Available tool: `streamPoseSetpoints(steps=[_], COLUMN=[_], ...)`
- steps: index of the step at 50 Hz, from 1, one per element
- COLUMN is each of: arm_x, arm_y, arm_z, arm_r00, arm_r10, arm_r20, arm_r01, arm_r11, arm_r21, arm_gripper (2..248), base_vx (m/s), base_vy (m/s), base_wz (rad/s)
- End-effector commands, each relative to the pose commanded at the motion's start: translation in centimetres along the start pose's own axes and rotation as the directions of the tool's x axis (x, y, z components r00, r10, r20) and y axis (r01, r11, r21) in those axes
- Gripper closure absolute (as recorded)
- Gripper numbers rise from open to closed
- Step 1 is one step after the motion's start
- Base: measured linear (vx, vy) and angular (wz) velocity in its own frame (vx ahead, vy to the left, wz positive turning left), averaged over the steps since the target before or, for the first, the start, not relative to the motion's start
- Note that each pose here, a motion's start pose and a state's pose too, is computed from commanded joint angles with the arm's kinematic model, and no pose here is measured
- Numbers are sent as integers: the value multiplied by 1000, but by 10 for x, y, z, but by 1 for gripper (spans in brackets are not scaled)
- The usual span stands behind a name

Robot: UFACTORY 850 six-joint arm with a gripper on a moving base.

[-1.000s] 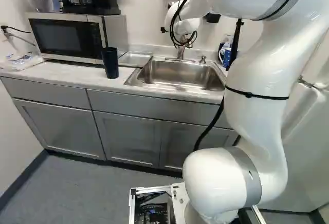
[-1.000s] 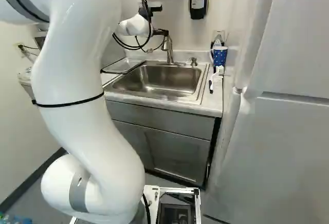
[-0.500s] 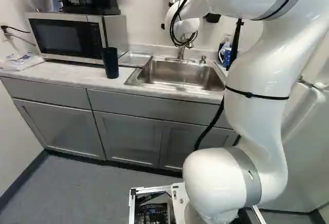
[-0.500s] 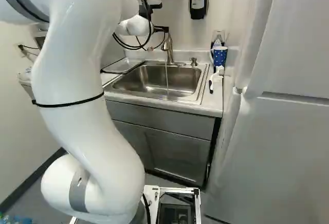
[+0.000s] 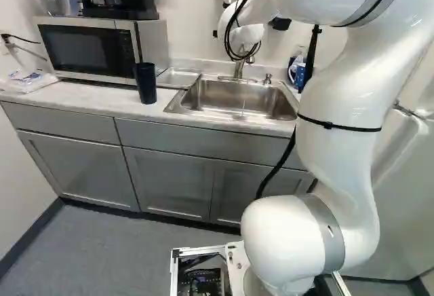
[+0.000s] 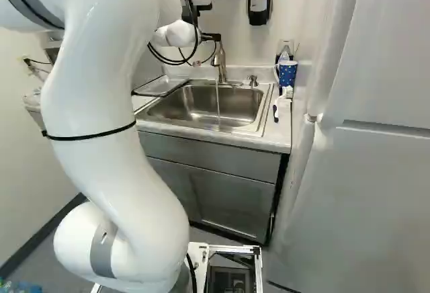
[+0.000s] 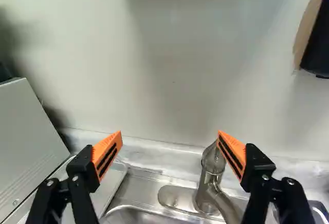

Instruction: Rinse the cup and place it in the tray

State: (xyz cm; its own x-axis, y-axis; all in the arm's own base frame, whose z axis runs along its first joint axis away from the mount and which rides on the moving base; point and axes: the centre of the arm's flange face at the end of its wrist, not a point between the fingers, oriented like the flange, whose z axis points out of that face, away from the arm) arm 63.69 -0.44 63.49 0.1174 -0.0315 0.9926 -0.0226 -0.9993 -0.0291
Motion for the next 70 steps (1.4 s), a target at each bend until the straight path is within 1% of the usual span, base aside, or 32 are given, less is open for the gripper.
streamPoseSetpoints(steps=[7,13,33,46,58,70], arm_x=[0,0,17,14,9,-1], arm_y=[-1,-1,-1,0,0,1], arm_z=[-3,-12,-55,-82,-107,-132], arm_r00=[1000,1000,1000,1000,1000,996], arm_r10=[0,0,0,0,0,0], arm_r20=[1,3,-23,-17,19,94], arm_r01=[0,0,0,0,0,0], arm_r11=[1000,1000,1000,1000,1000,1000], arm_r21=[1,2,2,2,2,2], arm_gripper=[3,3,3,3,3,3], base_vx=[0,0,0,0,0,0], base_vy=[0,0,0,0,0,0], base_wz=[0,0,0,0,0,0])
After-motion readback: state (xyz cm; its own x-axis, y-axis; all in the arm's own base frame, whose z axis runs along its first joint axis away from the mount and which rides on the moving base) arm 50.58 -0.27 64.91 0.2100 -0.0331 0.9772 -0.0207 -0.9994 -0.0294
